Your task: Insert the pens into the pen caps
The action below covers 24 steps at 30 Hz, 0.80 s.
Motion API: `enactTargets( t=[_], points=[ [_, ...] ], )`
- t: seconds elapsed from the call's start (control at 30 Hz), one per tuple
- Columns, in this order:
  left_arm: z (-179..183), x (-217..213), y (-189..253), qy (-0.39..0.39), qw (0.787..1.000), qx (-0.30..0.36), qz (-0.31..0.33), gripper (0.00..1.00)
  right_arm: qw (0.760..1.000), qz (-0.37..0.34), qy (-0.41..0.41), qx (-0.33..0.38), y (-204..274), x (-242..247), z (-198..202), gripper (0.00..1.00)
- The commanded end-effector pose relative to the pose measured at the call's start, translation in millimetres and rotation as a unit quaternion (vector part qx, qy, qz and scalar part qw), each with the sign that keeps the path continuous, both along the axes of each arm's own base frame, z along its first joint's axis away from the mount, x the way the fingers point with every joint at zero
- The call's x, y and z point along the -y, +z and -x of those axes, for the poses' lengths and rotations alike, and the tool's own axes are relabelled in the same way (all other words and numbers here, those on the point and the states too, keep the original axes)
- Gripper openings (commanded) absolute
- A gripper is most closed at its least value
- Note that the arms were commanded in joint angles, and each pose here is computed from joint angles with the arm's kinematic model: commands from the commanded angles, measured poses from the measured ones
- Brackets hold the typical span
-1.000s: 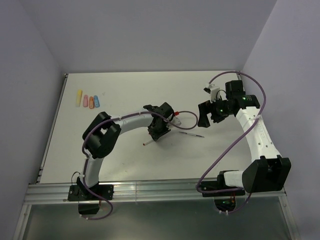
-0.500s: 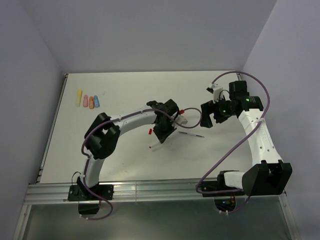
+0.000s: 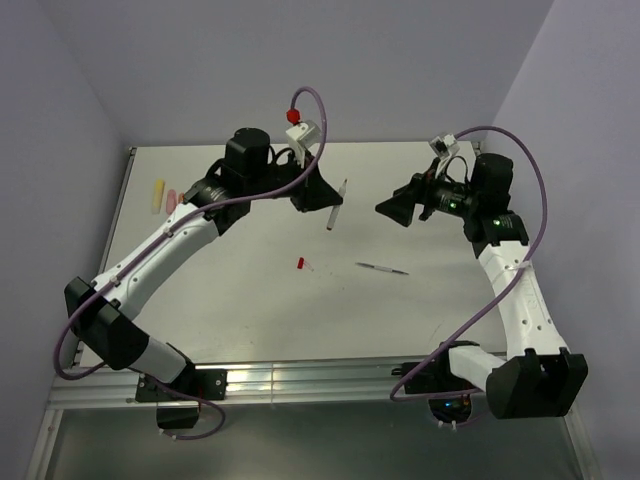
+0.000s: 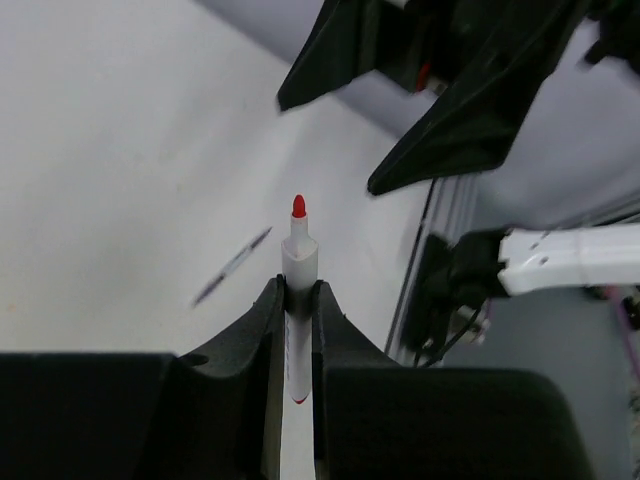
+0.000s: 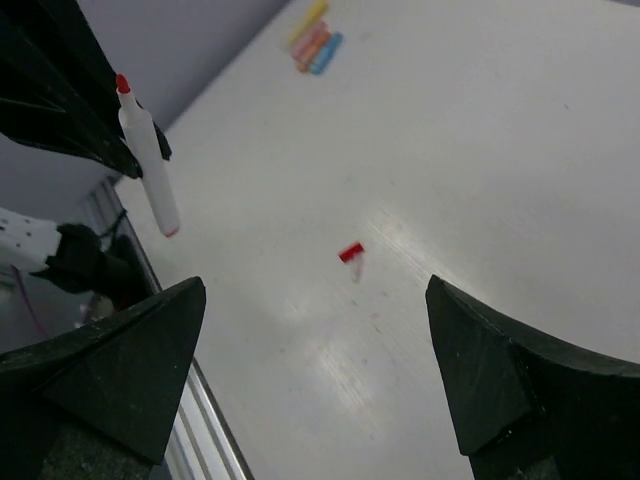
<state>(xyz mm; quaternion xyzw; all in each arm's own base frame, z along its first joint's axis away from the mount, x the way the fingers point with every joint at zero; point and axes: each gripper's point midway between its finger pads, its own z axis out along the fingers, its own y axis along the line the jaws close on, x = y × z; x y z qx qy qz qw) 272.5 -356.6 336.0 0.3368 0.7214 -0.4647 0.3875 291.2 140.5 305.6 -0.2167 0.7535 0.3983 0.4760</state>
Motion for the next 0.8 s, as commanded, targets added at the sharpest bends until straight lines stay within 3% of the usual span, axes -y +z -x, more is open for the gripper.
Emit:
enactTargets(
  t=[0.0, 0.13, 0.23, 0.47, 0.57, 0.77],
  points=[
    [-6, 12, 26, -0.013, 0.995, -0.020, 0.098, 0.00, 0.990, -0.098, 0.087, 0.044, 43, -37, 11, 0.98],
    [-19, 7, 53, -0.003, 0.984, -0.032, 0.174, 0.00, 0.984, -0.108, 0.139, 0.032, 42, -64, 19, 0.98],
    [-19, 9, 54, -0.003, 0.978, -0.073, 0.194, 0.00, 0.977, -0.115, 0.178, 0.015, 44, -85, 27, 0.97],
    [-16, 11, 56, -0.013, 0.969, -0.097, 0.228, 0.00, 0.969, -0.135, 0.204, -0.041, 39, -106, 28, 0.95],
    [-16, 11, 53, -0.010, 0.967, -0.105, 0.232, 0.00, 0.965, -0.154, 0.208, -0.054, 45, -109, 29, 0.90],
    [-19, 11, 53, -0.009, 0.965, -0.101, 0.240, 0.00, 0.961, -0.168, 0.209, -0.069, 48, -111, 29, 0.67]
  ],
)
